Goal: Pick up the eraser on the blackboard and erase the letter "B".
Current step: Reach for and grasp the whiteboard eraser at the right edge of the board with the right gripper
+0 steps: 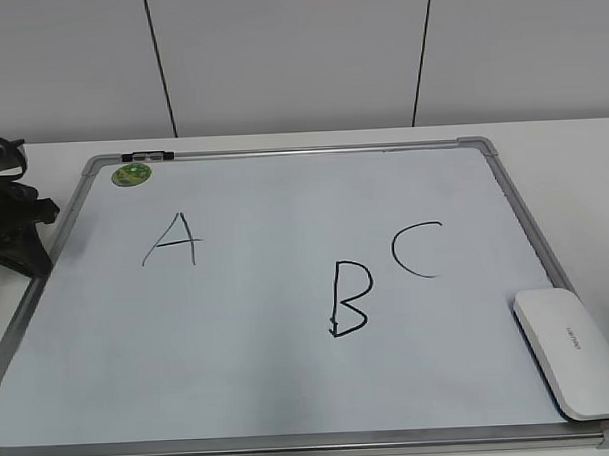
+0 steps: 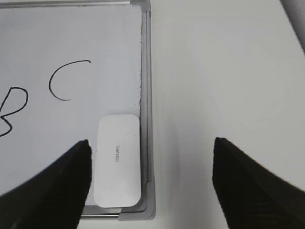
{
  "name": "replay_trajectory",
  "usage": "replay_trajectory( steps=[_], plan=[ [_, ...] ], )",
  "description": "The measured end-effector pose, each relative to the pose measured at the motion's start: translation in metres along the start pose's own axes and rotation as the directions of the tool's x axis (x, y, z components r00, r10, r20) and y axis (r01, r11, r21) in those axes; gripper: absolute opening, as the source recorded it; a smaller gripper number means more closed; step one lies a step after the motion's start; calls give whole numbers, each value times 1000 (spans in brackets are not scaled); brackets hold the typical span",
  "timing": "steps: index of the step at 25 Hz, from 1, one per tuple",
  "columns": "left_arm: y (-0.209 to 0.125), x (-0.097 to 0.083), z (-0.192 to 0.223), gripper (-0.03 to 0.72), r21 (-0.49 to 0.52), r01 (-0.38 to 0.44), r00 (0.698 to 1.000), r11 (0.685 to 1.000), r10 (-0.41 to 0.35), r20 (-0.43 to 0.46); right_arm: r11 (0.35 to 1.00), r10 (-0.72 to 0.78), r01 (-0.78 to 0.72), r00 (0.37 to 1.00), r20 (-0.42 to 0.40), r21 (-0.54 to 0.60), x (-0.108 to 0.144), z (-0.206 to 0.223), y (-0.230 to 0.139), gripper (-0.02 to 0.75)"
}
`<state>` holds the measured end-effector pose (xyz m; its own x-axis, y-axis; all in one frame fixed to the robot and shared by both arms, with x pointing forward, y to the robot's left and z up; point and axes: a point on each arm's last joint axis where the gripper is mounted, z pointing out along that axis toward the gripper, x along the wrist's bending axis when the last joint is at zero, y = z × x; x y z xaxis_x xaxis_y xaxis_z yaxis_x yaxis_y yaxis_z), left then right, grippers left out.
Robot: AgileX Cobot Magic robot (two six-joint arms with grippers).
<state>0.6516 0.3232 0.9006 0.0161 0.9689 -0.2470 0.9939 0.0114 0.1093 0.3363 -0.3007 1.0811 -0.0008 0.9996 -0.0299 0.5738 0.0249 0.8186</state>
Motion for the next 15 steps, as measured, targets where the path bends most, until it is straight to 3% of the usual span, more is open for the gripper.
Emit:
replay_trajectory(
  steps=[8, 15],
  plan=[
    [0, 0, 0, 31, 2, 0, 1000, 1000, 0, 1, 960, 10, 25, 992, -123, 280, 9, 63, 24, 587],
    [0, 0, 0, 31, 3, -1, 1000, 1000, 1, 1, 880, 37, 40, 987, -153, 474, 10, 114, 24, 587]
  ],
)
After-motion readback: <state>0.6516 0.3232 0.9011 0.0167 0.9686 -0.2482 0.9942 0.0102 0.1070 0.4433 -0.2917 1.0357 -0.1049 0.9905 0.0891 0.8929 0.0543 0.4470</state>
